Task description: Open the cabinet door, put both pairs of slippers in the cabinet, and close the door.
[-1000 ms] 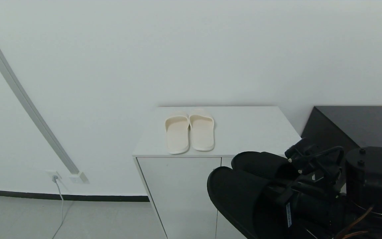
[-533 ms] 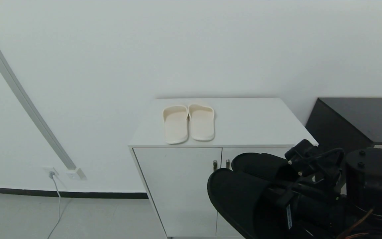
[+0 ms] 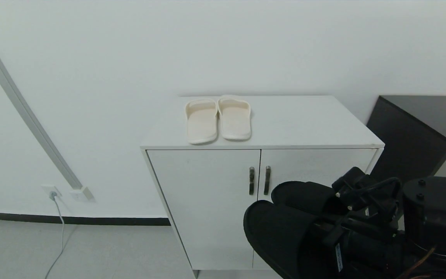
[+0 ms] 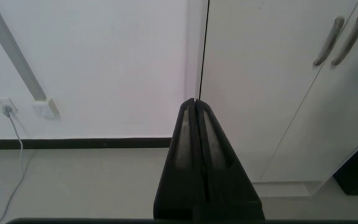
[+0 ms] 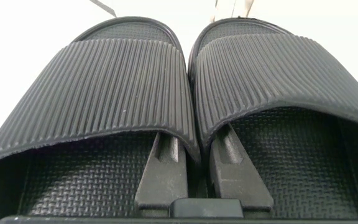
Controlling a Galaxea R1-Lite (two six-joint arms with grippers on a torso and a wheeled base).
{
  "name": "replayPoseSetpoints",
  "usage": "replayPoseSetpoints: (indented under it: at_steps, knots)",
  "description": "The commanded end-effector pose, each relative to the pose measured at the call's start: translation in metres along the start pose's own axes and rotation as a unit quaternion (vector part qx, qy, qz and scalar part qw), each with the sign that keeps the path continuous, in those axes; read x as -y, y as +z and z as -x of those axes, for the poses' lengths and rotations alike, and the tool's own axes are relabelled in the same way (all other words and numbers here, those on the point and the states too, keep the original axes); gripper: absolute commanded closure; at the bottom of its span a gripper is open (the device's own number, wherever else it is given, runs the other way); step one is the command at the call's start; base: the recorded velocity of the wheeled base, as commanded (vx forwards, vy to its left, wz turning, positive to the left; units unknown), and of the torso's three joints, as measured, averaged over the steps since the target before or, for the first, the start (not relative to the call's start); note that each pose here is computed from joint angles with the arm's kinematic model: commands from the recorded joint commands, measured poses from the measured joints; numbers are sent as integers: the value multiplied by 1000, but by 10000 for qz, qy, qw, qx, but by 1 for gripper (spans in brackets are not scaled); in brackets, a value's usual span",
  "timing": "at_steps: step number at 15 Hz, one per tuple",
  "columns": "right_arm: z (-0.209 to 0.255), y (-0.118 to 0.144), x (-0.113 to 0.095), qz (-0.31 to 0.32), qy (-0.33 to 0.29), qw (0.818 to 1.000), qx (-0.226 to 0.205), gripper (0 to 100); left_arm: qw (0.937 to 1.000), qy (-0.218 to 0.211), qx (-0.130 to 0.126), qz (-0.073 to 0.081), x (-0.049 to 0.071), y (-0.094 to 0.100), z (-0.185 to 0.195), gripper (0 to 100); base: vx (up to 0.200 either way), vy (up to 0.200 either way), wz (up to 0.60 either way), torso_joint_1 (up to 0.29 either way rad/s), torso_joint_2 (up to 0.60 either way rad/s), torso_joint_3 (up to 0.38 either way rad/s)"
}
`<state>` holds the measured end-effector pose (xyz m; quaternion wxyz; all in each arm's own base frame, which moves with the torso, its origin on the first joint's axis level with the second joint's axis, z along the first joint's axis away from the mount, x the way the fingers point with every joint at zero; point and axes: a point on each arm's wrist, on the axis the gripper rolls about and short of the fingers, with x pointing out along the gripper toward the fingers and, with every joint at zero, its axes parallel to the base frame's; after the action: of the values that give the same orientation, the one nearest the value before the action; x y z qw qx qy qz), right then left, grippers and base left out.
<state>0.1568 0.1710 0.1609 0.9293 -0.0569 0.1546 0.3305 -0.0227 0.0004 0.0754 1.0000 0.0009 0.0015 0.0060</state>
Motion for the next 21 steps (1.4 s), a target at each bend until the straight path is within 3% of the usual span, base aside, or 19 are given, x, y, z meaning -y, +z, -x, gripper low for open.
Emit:
replayPoseSetpoints:
  at_steps: [1, 15, 19, 20, 21]
  knots:
    - [0, -1, 0, 1, 1, 10000, -13, 100, 10000, 2, 0, 1, 0, 0, 0, 100, 0, 0, 0, -207, 535, 325]
    - [2, -2, 0, 10, 8, 10000, -21, 100, 10000, -6, 0, -45, 0, 0, 0, 100, 0, 0, 0, -153, 483, 328]
    - [-1, -5, 0, 30, -3, 9999, -104, 100, 10000, -6, -8, 24, 0, 0, 0, 100, 0, 0, 0, -62, 446, 371]
    - [0, -5, 0, 29, -3, 9999, -96, 100, 9999, 2, 0, 108, 0, 0, 0, 0, 0, 0, 0, -32, 442, 403]
    - [-1, -5, 0, 29, -3, 9999, -96, 100, 9999, 32, 0, 116, 0, 0, 0, 0, 0, 0, 0, -17, 398, 378]
